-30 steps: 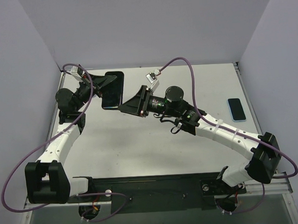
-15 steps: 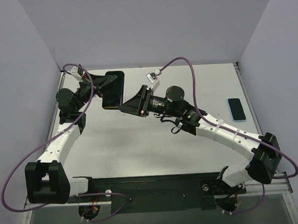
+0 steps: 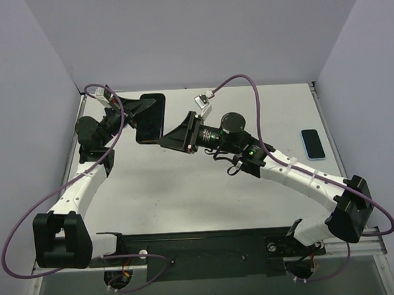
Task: Take the phone out of the phone case
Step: Remove the phone case from the phone.
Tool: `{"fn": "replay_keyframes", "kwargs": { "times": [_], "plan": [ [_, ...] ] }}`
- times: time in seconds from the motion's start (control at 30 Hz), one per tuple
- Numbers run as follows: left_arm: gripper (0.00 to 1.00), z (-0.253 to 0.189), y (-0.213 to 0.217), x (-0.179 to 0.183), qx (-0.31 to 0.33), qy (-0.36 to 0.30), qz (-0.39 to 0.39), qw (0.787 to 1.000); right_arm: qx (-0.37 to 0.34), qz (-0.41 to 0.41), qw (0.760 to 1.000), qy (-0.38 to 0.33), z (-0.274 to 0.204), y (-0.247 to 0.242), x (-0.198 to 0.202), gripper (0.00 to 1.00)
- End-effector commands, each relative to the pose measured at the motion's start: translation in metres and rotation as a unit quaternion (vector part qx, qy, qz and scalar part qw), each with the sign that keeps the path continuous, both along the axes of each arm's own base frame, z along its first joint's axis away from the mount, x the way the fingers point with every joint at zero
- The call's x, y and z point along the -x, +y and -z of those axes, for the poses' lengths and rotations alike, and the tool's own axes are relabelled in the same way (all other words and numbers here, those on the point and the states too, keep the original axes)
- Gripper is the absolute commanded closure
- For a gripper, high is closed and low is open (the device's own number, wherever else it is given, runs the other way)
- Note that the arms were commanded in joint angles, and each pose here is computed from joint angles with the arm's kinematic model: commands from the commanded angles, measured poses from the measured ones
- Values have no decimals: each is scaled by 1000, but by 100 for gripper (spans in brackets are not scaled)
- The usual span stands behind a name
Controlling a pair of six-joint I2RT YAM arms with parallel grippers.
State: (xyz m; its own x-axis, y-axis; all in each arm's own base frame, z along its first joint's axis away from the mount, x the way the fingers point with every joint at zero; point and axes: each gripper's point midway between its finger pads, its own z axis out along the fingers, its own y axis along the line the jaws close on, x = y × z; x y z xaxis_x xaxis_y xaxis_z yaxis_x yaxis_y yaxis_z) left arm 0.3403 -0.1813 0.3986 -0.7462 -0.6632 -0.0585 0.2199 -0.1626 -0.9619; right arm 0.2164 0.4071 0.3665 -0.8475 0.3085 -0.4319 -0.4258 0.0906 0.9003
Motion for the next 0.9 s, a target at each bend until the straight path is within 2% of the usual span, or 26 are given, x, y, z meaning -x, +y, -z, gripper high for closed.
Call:
{"fn": "replay_keyframes", "kwargs": {
  "times": [0.0,0.27,0.53,0.73,0.83,0.87],
  "plan": [
    [100,-30,-7,22,3,-64,17,998,-51,13,998,-40,-40,-3,-8,66],
    [100,-28,-16,28,-61,-88,6,994,-62,31,997,-12,-41,-2,-25,66],
    [100,-37,-19,39,3,-92,38,995,-50,48,998,6,-28,6,-40,66],
    [100,-48,-20,48,15,-106,47,993,-20,88,996,26,-4,-1,-59,66],
    [100,-46,-25,52,4,-113,49,992,-22,76,997,17,-11,5,-60,72],
    [100,-44,-26,51,0,-108,50,993,-29,70,997,20,-15,9,-61,77]
  ]
}}
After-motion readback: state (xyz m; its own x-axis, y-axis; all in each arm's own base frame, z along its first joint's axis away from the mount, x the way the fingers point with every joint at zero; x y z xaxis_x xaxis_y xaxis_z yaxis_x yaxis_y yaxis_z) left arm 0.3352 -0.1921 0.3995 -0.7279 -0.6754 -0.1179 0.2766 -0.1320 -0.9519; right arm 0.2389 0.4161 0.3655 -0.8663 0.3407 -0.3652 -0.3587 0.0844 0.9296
